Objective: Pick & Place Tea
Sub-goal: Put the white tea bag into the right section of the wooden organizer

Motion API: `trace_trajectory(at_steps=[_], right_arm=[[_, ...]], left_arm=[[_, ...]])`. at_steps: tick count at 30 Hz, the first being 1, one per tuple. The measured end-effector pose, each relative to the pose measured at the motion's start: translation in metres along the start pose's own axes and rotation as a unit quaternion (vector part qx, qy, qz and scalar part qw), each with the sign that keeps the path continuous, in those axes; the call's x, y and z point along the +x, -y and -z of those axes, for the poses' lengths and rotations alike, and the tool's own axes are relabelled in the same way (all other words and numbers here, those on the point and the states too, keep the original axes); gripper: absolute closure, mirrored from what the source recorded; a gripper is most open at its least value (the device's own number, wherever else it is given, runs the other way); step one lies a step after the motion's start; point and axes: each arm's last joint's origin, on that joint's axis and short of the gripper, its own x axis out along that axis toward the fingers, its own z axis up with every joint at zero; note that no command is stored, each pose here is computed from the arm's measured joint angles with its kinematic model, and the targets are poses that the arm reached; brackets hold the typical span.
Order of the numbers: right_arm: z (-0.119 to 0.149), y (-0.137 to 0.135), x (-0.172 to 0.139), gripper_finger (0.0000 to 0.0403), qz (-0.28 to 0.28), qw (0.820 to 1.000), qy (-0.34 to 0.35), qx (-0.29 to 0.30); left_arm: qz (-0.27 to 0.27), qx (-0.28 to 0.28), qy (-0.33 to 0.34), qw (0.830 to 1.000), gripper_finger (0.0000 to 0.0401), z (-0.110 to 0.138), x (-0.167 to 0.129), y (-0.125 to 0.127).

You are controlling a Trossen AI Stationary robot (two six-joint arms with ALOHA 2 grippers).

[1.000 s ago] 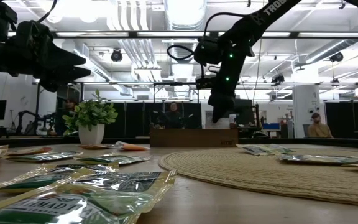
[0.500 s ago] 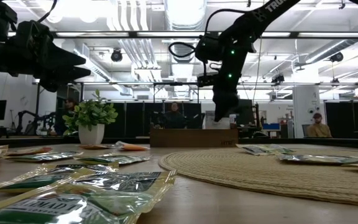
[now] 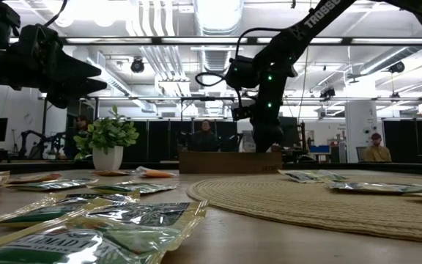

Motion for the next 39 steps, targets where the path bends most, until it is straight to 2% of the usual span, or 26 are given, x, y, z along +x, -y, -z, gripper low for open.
trace_trajectory(at_steps=[9,21,25,29,34,39], right_arm=[[-0.002,0.002,-0.002,0.0172,0.009,1.0,0.003,-0.005],[0.0,0.018,-0.037,0.0162,0.025,0.999,0.041,0.011],[0.001,0.023,-0.051,0.0161,0.014,0.996,0.065,0.055],[0.002,0.028,-0.07,0.0166,-0.023,0.987,0.106,0.118],[0.005,0.033,-0.091,0.0174,-0.068,0.967,0.147,0.194],[-0.001,0.037,-0.1,0.0177,-0.111,0.937,0.197,0.268]], left_arm=[[0.0,0.0,0.0,1.0,0.0168,0.0,0.0,0.0],[0.0,0.0,0.0,1.0,0.0168,0.0,0.0,0.0],[0.0,0.0,0.0,1.0,0.0168,0.0,0.0,0.0],[0.0,0.0,0.0,1.0,0.0168,0.0,0.0,0.0],[0.0,0.0,0.0,1.0,0.0168,0.0,0.0,0.0],[0.0,0.0,0.0,1.0,0.0168,0.0,0.0,0.0]])
